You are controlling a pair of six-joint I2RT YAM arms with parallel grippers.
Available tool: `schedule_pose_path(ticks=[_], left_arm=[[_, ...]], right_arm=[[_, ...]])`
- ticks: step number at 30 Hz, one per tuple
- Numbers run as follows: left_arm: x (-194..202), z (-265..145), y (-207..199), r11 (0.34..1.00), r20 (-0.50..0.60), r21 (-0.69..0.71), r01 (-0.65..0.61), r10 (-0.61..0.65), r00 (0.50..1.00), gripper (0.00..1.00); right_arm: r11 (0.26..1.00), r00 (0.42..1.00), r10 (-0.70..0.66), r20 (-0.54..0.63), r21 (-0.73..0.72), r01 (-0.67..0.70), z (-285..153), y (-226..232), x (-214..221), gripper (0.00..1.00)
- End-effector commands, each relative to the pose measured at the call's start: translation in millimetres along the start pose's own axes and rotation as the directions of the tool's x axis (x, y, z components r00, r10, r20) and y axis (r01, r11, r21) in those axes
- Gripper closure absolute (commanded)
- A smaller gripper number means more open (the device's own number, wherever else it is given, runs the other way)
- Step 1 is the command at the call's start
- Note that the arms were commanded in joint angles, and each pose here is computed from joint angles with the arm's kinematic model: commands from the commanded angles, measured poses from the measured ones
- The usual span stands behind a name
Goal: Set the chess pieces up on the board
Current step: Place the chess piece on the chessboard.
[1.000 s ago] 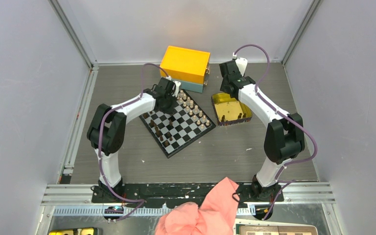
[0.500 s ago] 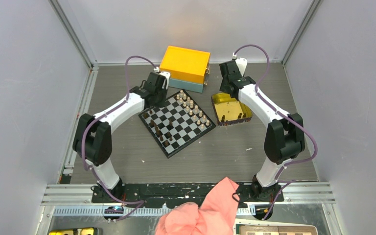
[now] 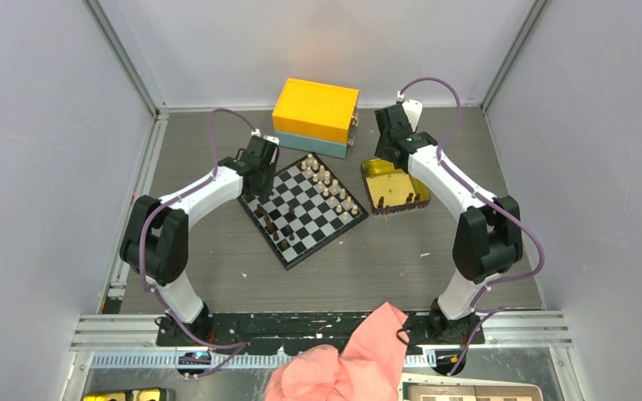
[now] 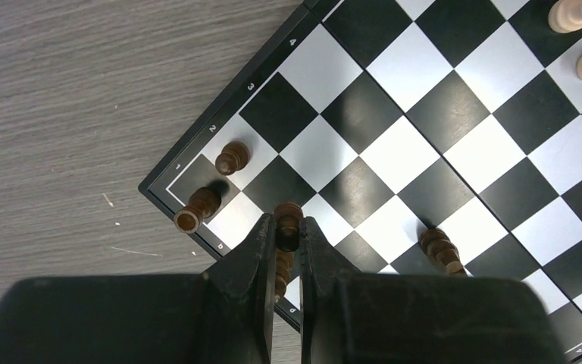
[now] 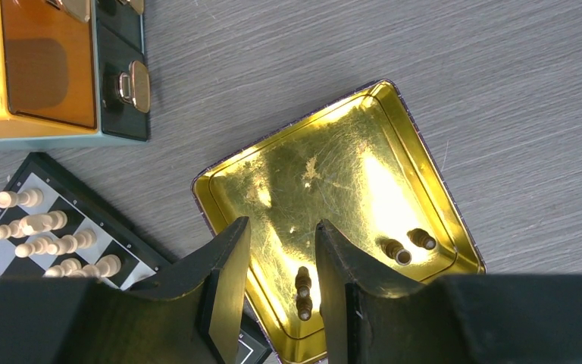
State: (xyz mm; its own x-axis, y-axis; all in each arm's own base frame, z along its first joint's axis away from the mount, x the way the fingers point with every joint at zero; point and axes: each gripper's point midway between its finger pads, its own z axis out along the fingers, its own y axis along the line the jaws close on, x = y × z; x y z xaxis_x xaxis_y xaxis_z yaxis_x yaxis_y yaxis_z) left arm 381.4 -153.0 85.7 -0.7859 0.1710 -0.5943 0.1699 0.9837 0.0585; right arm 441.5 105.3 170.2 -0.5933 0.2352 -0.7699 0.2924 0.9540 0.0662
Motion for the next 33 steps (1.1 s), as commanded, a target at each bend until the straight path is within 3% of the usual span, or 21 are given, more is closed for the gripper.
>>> schedule_pose_path(ticks=[1, 33], left_arm=[[-12.0, -8.1, 7.1, 0.999, 0.051, -0.016, 0.051, -0.05, 0.997, 0.98], [0.2, 19.4, 7.6, 0.994, 0.02, 0.002, 0.108, -0.108, 0.994, 0.97]], right_arm=[[0.998, 0.997, 0.046, 0.059, -0.038, -0.043, -20.4, 3.8, -19.9, 0.57], [0.999, 0.998, 0.027, 0.052, -0.042, -0.025, -24.7, 1.5, -15.9, 0.57]])
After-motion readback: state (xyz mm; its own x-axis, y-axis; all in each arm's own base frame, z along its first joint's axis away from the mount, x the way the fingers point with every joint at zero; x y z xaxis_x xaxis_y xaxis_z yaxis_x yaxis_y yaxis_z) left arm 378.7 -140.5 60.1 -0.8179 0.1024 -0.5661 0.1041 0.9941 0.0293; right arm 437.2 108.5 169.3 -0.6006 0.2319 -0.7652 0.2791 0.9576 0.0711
